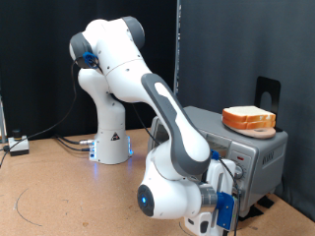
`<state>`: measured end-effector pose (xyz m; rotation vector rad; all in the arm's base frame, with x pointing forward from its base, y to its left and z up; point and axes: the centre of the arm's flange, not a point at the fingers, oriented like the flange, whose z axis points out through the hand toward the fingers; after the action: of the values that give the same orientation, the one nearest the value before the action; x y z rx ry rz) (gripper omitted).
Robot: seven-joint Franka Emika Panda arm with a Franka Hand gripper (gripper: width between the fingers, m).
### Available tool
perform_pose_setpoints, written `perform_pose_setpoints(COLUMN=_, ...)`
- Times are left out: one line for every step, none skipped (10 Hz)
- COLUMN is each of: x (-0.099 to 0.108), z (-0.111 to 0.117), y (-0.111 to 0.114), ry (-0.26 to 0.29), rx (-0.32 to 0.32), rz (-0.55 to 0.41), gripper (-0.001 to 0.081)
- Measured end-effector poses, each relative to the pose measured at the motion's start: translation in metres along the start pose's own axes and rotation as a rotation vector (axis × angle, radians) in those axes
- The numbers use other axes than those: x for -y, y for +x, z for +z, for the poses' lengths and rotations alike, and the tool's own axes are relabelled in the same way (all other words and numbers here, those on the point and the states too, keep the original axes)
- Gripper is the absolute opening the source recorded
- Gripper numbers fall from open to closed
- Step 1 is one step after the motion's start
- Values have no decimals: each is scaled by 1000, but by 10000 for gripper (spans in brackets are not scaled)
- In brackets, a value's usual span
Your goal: Make a piece of toast with the oven
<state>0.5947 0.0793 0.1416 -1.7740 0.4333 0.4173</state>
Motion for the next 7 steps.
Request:
perform_pose_setpoints(x=-2, z=0, y=-2, ry=55, rx=-38, rz=-89, gripper=100)
perform_pose_setpoints(x=0, z=1, y=-1, ry=102, rx=-76, rz=-163, gripper=100)
perform_pose_setpoints(x=1, z=2, y=-1, ry=128, rx=-91, rz=-205, gripper=17)
perform_pose_setpoints(x=2, z=2, y=-1, ry=135, rx=-96, rz=-210, gripper=17)
perform_pose_setpoints(x=2, z=1, y=-1, ry=128, rx=-94, rz=-175, gripper=6)
perform_pose_setpoints(x=4, z=1, y=1, ry=121, rx=-93, rz=-141, gripper=6)
perform_pose_setpoints(x=4, z=0, y=1, ry=110, rx=-90, rz=-113, gripper=3)
